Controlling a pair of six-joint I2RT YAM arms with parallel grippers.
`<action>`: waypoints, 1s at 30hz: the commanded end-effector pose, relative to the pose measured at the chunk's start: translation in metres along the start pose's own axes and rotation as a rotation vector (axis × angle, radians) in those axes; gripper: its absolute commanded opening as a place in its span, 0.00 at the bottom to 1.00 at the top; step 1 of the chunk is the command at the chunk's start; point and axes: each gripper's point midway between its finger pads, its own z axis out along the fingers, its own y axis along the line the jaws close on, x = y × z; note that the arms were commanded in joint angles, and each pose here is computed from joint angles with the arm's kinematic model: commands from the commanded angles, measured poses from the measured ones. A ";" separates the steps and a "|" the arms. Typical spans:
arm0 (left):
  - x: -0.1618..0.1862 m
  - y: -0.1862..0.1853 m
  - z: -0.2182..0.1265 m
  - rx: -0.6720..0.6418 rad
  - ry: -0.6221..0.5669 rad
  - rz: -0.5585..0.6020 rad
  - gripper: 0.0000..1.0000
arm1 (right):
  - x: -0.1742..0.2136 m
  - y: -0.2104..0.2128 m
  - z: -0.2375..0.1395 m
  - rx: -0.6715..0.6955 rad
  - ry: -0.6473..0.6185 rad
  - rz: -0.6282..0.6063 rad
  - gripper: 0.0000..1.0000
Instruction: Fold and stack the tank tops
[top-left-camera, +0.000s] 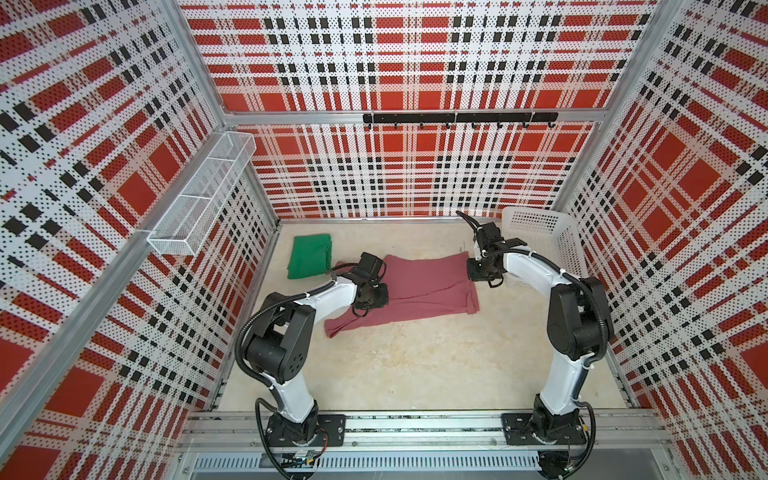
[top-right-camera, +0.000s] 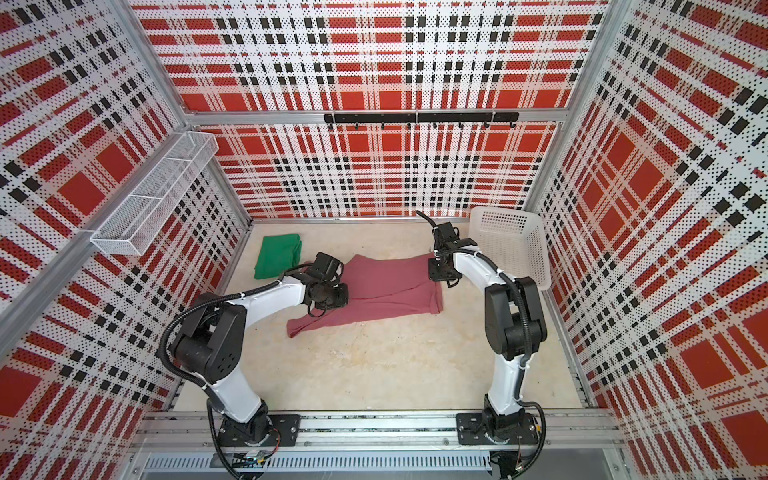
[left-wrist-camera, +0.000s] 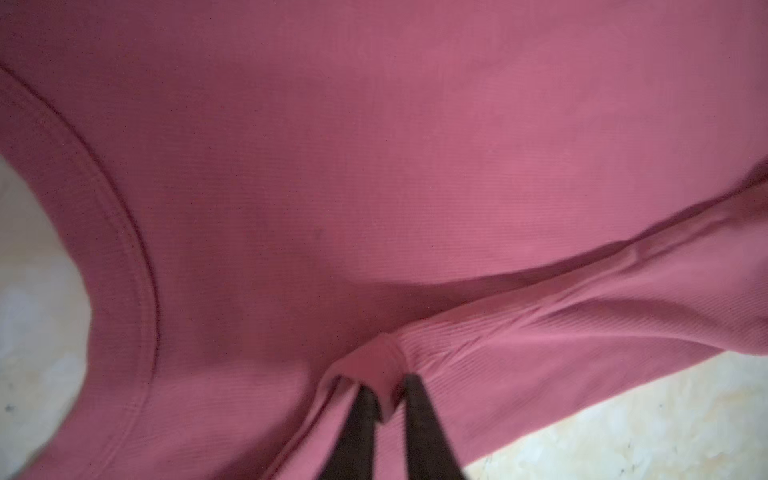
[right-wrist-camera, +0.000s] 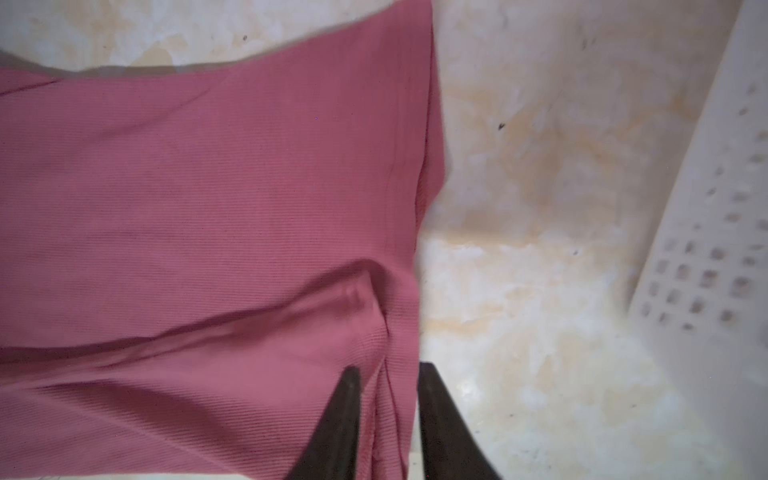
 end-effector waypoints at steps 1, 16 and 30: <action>-0.021 0.009 -0.014 -0.044 -0.045 0.025 0.38 | -0.009 -0.008 -0.022 0.031 -0.052 -0.010 0.35; 0.015 -0.068 0.008 0.196 -0.081 -0.084 0.40 | 0.103 0.071 -0.006 -0.182 0.078 0.054 0.10; 0.047 0.014 0.028 -0.006 0.003 -0.090 0.42 | 0.099 -0.043 0.021 0.220 0.110 0.076 0.12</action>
